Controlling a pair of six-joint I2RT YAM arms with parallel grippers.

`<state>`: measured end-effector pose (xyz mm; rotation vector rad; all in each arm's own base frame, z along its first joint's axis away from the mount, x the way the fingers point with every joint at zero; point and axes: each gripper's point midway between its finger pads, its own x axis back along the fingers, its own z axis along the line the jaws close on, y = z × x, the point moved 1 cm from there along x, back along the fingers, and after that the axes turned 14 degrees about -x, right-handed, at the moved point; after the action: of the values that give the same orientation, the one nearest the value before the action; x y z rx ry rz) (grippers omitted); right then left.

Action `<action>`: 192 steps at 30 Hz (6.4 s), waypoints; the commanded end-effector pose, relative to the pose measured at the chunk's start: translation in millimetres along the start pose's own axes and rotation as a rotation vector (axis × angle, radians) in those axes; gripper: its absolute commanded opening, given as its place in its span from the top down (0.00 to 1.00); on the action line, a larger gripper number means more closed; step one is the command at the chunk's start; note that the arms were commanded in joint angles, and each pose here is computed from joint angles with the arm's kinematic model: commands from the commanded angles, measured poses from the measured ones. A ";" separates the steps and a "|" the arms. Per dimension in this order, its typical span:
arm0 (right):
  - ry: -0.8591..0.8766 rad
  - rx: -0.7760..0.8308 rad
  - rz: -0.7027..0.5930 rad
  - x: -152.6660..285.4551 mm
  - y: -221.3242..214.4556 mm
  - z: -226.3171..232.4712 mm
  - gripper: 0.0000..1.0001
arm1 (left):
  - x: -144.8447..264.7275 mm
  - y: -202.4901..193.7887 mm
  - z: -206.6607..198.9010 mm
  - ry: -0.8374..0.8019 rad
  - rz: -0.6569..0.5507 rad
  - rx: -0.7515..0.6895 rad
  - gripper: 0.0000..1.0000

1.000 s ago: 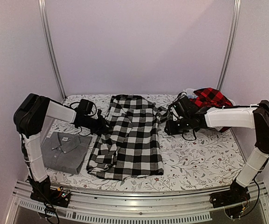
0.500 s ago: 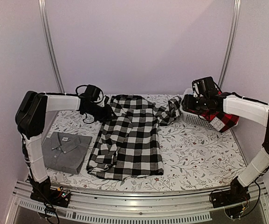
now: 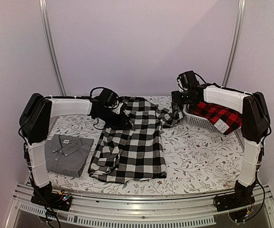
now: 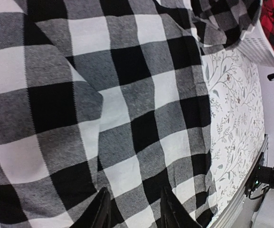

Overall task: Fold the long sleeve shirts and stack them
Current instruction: Pick up the sleeve from the center of the board, then pass from the right arm to the left, then move the right arm to the center of the board with the 1/3-folded shirt, then pick up the corner of the shirt from the center of the board.

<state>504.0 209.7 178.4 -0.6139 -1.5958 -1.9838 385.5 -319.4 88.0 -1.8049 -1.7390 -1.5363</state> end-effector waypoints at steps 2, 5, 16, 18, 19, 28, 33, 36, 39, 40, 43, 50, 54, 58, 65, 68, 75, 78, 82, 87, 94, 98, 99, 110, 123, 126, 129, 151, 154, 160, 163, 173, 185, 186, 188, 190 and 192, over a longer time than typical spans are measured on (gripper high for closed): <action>-0.172 0.082 0.011 -23.7 -4.6 -17.1 0.27 | 3.2 -7.5 -57.5 -0.049 0.033 -0.126 0.65; -0.185 0.098 0.027 -33.4 -11.1 -18.2 0.27 | -2.7 -16.5 -72.9 -0.055 0.051 -0.148 0.65; -0.115 0.098 0.023 -32.6 -13.8 0.6 0.84 | -4.3 -4.0 -93.6 -0.120 -0.012 -0.085 0.65; -0.057 0.122 0.009 -24.1 -13.8 16.4 0.94 | 0.6 5.3 -91.5 -0.147 -0.045 -0.049 0.65; -0.022 0.126 0.001 -18.6 -12.4 24.9 0.97 | 3.5 11.0 -90.2 -0.166 -0.065 -0.031 0.65; 0.349 0.102 -0.086 52.3 1.7 104.0 1.00 | 26.0 45.0 -68.2 -0.347 -0.189 0.126 0.64; 0.564 0.040 -0.104 93.2 5.8 130.8 1.00 | 35.3 62.6 -47.8 -0.346 -0.259 0.152 0.61; 0.556 0.019 -0.057 88.4 -4.4 128.6 1.00 | 35.0 62.7 -37.1 -0.331 -0.261 0.172 0.59; 0.438 0.020 0.023 57.9 -32.2 110.8 1.00 | 32.1 58.3 -26.2 -0.287 -0.253 0.193 0.59; 0.394 0.027 0.062 44.8 -46.5 103.7 1.00 | 30.1 55.7 -23.5 -0.273 -0.248 0.199 0.60; 0.215 0.068 0.173 2.1 -97.5 70.5 1.00 | 22.8 47.1 -17.5 -0.264 -0.231 0.216 0.60; -0.041 0.078 0.297 -34.5 -170.4 9.7 1.00 | -11.4 36.5 -23.5 -0.274 -0.161 0.193 0.60; -0.102 0.062 0.269 -28.6 -168.7 -4.6 1.00 | -34.6 30.2 -35.1 -0.263 -0.112 0.195 0.60; -0.129 0.058 0.272 -26.3 -171.9 -11.9 0.97 | -58.6 33.7 -43.6 -0.255 -0.102 0.187 0.60; -0.105 0.056 0.268 -21.7 -168.0 -8.1 0.96 | -97.7 46.9 -54.2 -0.176 -0.098 0.125 0.60; -0.095 0.055 0.265 -21.2 -166.3 -5.9 0.95 | -110.5 49.3 -48.0 -0.129 -0.099 0.127 0.61; -0.071 0.049 0.260 -18.5 -162.2 -0.8 0.95 | -128.5 62.7 -43.1 -0.084 -0.118 0.110 0.61; -0.063 0.047 0.253 -16.9 -159.0 0.7 0.95 | -131.9 69.8 -45.3 -0.093 -0.132 0.102 0.61; -0.051 0.047 0.246 -15.4 -155.1 3.7 0.95 | -137.7 74.3 -46.8 -0.102 -0.130 0.094 0.63; -0.041 0.045 0.233 -12.5 -148.8 5.7 0.92 | -132.6 79.9 -60.7 -0.163 -0.149 0.067 0.84; 0.030 0.035 0.198 8.0 -127.2 17.8 0.71 | -73.9 117.9 -69.2 -0.164 -0.249 -0.009 1.00; 0.079 0.015 0.168 28.9 -112.0 23.0 0.57 | -29.3 141.9 -59.8 -0.150 -0.305 -0.036 1.00; 0.085 0.012 0.166 32.5 -109.6 23.4 0.54 | -19.4 146.1 -57.4 -0.146 -0.315 -0.046 1.00; 0.093 -0.065 0.199 9.7 -100.6 17.2 0.54 | 58.9 144.8 -11.6 -0.049 -0.331 -0.035 1.00; 0.182 -0.076 0.291 -15.0 -135.5 53.6 0.47 | 78.7 81.9 65.2 0.077 -0.286 0.085 1.00; 0.158 -0.077 0.290 -36.0 -136.5 54.1 0.47 | 68.3 65.5 82.2 0.097 -0.259 0.119 1.00; 0.156 -0.084 0.279 -53.2 -134.7 55.4 0.47 | 59.4 53.2 91.3 0.097 -0.238 0.137 1.00; 0.066 -0.049 0.295 -91.1 -106.5 12.7 0.69 | -1.3 74.5 78.5 -0.027 -0.252 0.157 1.00; 0.079 -0.048 0.280 -57.8 -100.1 16.7 0.54 | -1.4 80.1 77.0 -0.035 -0.261 0.153 1.00; 0.116 -0.061 0.295 10.2 -117.0 21.5 0.50 | 1.6 86.3 73.2 -0.048 -0.273 0.139 1.00; 0.125 -0.072 0.325 37.2 -139.6 19.1 0.51 | 4.6 91.6 69.8 -0.057 -0.279 0.130 1.00; 0.101 -0.101 0.466 97.0 -222.6 -6.0 0.57 | 20.5 109.2 59.3 -0.066 -0.310 0.098 1.00; 0.068 -0.144 0.561 116.0 -275.7 -16.2 0.66 | 26.4 125.9 49.3 -0.074 -0.322 0.059 1.00; 0.067 -0.143 0.566 116.5 -279.3 -17.1 0.66 | 26.8 127.4 48.9 -0.074 -0.323 0.055 1.00; 0.064 -0.149 0.570 116.9 -284.2 -18.6 0.66 | 27.8 131.2 48.6 -0.073 -0.326 0.049 1.00; 0.058 -0.156 0.565 115.5 -285.4 -19.9 0.67 | 28.5 135.2 46.3 -0.078 -0.329 0.042 1.00; 0.056 -0.161 0.557 113.6 -284.7 -19.9 0.70 | 30.1 140.1 44.0 -0.081 -0.336 0.033 1.00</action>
<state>229.1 222.4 28.4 -0.9644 -1.1052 -1.6331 515.1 -297.2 158.3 -1.5978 -2.1978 -1.5265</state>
